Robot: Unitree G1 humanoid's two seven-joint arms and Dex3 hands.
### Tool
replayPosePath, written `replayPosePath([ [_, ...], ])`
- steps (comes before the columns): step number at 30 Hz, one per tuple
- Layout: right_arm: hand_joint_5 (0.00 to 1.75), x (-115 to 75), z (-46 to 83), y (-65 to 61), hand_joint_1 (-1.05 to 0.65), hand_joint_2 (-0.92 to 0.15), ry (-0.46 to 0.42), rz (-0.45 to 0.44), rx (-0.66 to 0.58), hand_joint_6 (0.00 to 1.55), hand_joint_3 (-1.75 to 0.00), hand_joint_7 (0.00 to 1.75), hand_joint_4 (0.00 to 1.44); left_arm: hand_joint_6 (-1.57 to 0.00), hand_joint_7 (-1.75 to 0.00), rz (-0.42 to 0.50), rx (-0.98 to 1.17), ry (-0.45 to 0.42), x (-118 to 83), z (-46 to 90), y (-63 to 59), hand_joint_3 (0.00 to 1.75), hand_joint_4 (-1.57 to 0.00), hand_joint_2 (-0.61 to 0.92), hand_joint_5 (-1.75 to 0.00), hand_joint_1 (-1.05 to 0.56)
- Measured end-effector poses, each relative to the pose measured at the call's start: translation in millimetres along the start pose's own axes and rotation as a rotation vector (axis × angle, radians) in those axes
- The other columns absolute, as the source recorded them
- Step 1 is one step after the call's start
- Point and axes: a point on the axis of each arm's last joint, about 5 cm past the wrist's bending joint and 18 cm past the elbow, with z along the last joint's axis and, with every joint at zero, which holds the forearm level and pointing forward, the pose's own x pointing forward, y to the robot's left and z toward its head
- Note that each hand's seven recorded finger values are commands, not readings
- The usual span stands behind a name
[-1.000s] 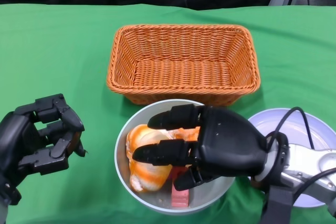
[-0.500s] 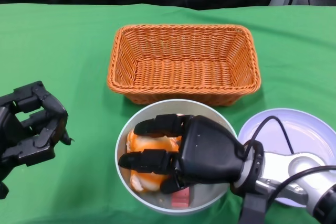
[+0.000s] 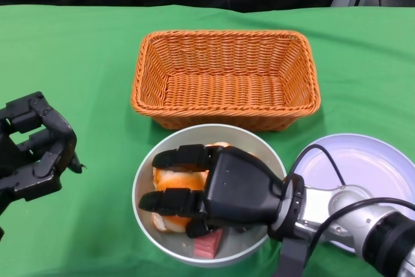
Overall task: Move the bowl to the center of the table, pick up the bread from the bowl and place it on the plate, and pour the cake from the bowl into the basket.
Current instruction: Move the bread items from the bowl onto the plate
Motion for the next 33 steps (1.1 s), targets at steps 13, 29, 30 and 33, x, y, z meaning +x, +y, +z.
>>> replayPosePath([
  [13,1.14,1.6,-1.1,5.3,-0.36,-0.86,-0.013,0.002,-0.002,1.13,0.00,0.06,0.71,-0.84,-1.39,0.001,0.000,0.003,-1,-0.2,-0.2,1.18,-0.78,0.50,-1.69,-0.03],
  [29,1.44,5.5,-4.8,-1.4,-0.31,-0.84,-0.027,-0.233,0.088,0.79,-0.01,0.87,0.62,-0.85,-1.33,0.017,-0.002,0.006,-1,-3.2,-2.3,1.08,-0.82,0.55,-1.59,-0.05],
  [30,1.38,7.0,-6.2,-4.1,-0.31,-0.83,-0.027,-0.251,0.088,0.79,-0.01,0.86,0.64,-0.85,-1.32,0.018,-0.003,0.006,-1,-3.4,-2.4,1.07,-0.82,0.56,-1.57,-0.05],
  [33,1.22,12.0,-9.5,-13.3,-0.31,-0.83,-0.029,-0.315,0.112,0.84,0.00,0.74,0.71,-0.86,-1.29,0.019,-0.004,0.007,-1,-3.8,-2.5,1.03,-0.84,0.58,-1.53,-0.05],
])
